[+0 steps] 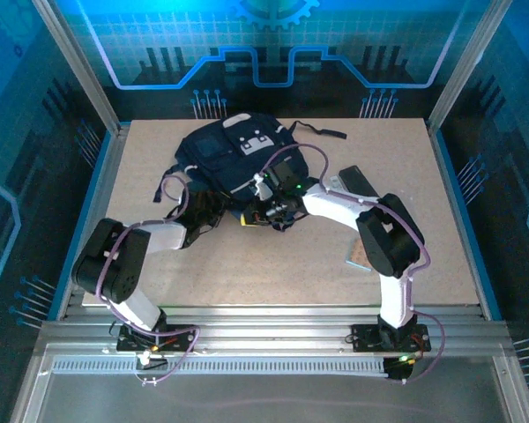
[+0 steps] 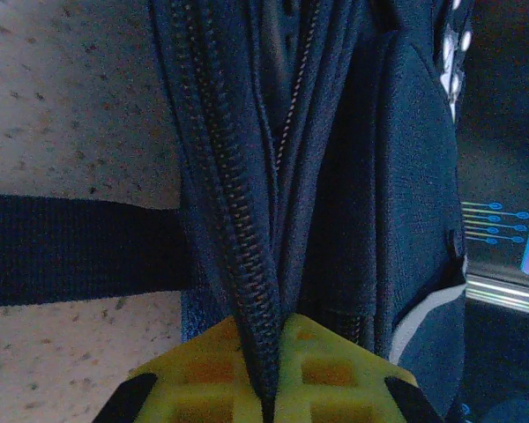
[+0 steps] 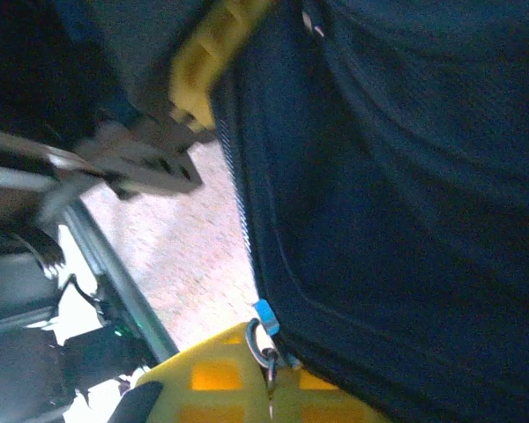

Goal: Pack books, pencil case, and school supplies into a backpack

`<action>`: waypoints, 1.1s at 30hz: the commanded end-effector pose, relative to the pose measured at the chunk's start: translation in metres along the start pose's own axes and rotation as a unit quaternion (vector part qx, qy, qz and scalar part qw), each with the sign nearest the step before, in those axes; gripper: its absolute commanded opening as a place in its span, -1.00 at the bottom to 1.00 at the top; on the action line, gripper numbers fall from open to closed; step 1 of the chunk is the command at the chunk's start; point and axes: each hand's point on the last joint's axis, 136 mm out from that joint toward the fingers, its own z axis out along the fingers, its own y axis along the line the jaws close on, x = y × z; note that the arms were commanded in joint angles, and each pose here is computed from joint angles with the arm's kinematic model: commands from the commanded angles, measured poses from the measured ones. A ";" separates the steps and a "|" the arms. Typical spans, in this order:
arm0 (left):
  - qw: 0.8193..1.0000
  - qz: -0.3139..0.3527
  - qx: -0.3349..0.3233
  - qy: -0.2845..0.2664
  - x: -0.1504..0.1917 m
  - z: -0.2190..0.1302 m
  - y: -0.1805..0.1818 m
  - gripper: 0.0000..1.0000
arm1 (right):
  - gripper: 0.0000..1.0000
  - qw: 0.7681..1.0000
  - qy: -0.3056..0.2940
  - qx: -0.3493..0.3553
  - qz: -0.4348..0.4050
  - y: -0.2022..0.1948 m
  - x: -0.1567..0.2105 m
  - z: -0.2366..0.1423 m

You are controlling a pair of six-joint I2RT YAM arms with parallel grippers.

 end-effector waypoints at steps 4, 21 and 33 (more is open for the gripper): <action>0.999 0.003 0.033 -0.006 -0.013 0.006 -0.007 -1.00 | -1.00 0.992 0.076 0.097 0.004 -0.038 0.047 -0.064; 0.978 0.186 0.008 0.095 -0.027 -0.053 -0.035 -1.00 | -1.00 0.926 0.029 0.350 -0.140 -0.155 -0.031 -0.155; 0.986 0.147 -0.066 0.052 -0.086 -0.058 -0.054 0.98 | -1.00 0.971 -0.020 0.080 -0.223 -0.016 -0.050 -0.042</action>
